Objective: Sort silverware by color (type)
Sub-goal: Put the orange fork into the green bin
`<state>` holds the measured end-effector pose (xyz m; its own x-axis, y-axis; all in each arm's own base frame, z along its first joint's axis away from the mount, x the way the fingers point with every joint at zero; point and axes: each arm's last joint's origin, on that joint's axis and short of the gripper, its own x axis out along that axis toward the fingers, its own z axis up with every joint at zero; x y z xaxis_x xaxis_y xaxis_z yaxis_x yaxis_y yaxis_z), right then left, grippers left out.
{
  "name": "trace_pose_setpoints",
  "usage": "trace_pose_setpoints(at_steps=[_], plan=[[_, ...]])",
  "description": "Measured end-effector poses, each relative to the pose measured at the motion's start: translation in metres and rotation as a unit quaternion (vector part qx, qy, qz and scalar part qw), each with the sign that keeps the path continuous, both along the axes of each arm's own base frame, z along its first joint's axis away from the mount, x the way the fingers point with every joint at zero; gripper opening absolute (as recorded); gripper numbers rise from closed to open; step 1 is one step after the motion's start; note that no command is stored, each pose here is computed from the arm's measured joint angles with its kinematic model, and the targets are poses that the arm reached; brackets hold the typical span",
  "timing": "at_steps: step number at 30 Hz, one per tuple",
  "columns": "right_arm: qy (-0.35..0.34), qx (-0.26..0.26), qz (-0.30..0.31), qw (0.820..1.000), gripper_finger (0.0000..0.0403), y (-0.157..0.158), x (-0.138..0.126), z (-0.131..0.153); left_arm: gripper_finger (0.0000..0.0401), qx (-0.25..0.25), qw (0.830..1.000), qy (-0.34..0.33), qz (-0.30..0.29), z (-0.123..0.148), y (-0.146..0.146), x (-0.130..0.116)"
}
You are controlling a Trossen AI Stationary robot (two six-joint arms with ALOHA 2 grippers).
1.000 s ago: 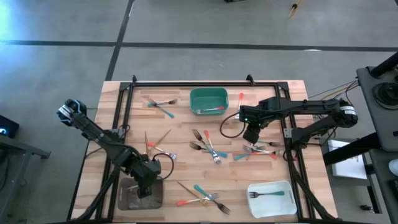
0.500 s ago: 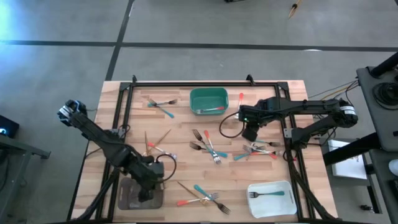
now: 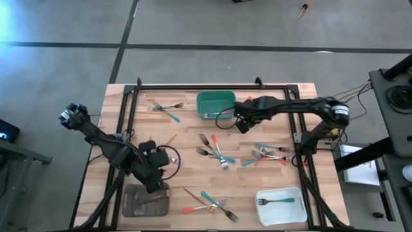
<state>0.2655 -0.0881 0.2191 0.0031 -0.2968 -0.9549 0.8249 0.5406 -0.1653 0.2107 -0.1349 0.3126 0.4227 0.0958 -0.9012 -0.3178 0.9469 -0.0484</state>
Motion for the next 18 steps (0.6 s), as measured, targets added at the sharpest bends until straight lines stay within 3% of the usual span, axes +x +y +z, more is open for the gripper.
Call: trace_pose_setpoints(at_steps=[4,7,13,18], plan=[[0.006,0.035,-0.043,0.998,0.0121,-0.018,0.006,-0.021,0.0107,0.054,0.998,0.025,-0.009,0.006,0.015,-0.007],[-0.028,0.06,-0.063,0.996,0.0121,-0.028,0.013,-0.029,0.0107,0.091,0.995,0.05,0.008,0.008,0.035,-0.012],[-0.107,0.042,-0.114,0.987,0.0121,-0.049,0.02,-0.028,0.0107,0.136,0.989,0.04,0.042,0.02,0.078,-0.029],[-0.114,0.043,-0.167,0.978,0.0121,-0.059,0.014,-0.03,0.0107,0.183,0.98,0.022,0.069,0.03,0.113,-0.045]])
